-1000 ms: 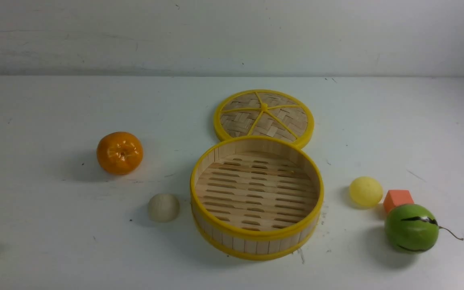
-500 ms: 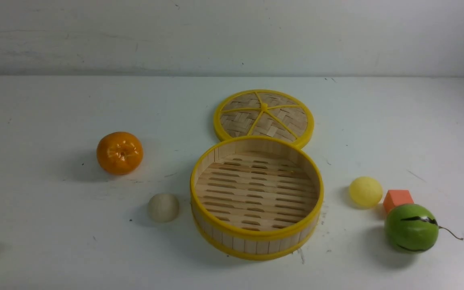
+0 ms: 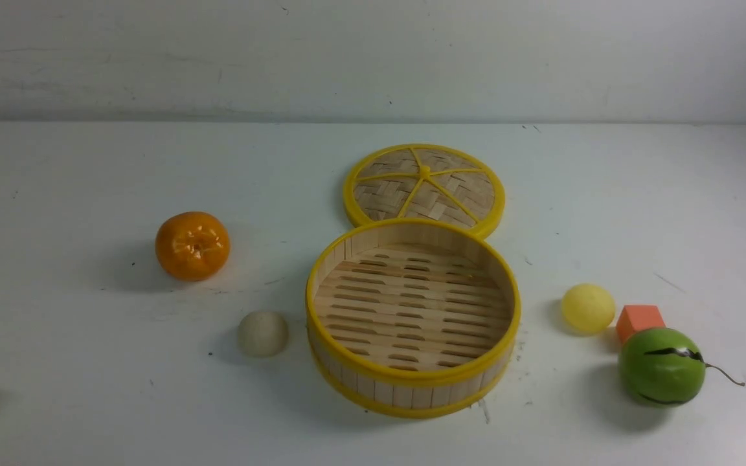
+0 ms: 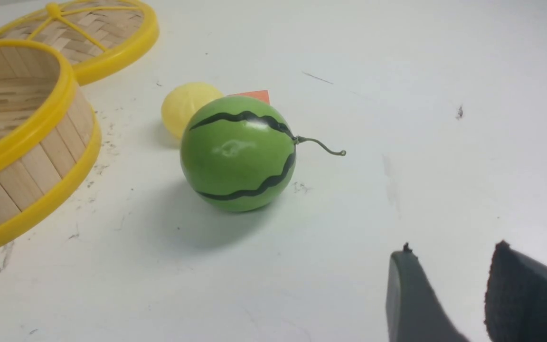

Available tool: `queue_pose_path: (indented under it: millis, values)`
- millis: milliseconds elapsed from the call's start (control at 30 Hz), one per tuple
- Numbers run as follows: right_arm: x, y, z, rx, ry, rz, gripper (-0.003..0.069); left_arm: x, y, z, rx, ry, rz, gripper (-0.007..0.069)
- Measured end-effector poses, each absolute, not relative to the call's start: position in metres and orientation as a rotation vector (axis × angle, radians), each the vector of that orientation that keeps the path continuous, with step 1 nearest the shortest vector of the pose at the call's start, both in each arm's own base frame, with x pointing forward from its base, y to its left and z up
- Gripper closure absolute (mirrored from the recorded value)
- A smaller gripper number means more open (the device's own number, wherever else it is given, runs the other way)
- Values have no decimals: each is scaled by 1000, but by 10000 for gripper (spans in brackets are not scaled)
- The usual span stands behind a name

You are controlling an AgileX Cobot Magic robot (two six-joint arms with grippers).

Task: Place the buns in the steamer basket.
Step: Use the left arm to grab a steamed stuffed bun

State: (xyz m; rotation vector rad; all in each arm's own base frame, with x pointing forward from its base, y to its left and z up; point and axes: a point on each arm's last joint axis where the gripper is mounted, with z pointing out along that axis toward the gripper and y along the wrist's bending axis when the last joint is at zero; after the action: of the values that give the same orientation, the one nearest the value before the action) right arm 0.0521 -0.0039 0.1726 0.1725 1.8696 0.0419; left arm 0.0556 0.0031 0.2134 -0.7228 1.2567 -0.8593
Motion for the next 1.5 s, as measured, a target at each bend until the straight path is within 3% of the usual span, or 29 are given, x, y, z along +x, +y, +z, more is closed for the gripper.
queue_pose_path:
  millis: [367,500,533,600,667,700,733,767,800,867,933,1067,1300,1400,1500]
  values:
    - [52,-4,173,172,1870,42,418,56,3,214,-730,1252,-875,400]
    - [52,-4,173,172,1870,42,418,53,-5,224,-660,1363,-883,484]
    - [52,-4,173,171,1869,39,418,48,-9,241,-565,1415,-835,538]
    - [52,-4,173,171,1864,40,418,45,-11,249,-509,1451,-799,568]
    - [53,-2,175,254,1832,136,418,34,-16,267,-369,1576,-709,639]
    - [53,-2,175,276,1824,159,418,34,-17,266,-358,1610,-703,638]
    - [54,1,177,384,1779,288,418,30,-20,275,-277,1713,-660,638]
    - [54,1,178,415,1764,324,418,31,-22,274,-268,1756,-655,638]
    - [55,3,181,535,1697,464,418,32,-27,279,-189,1907,-640,638]
    - [56,3,186,656,1613,607,418,36,-35,286,-66,2076,-647,638]
    - [57,3,191,709,1542,675,418,42,-41,290,43,2190,-657,638]
    - [55,5,197,722,1547,730,418,52,-48,301,180,2192,-695,638]
    - [39,26,266,248,1885,698,447,80,-68,305,494,2368,-698,638]
    - [36,34,302,-58,2091,632,449,112,-81,309,654,2494,-550,638]
    - [35,35,319,-194,2209,577,449,140,-90,314,657,2527,-465,638]
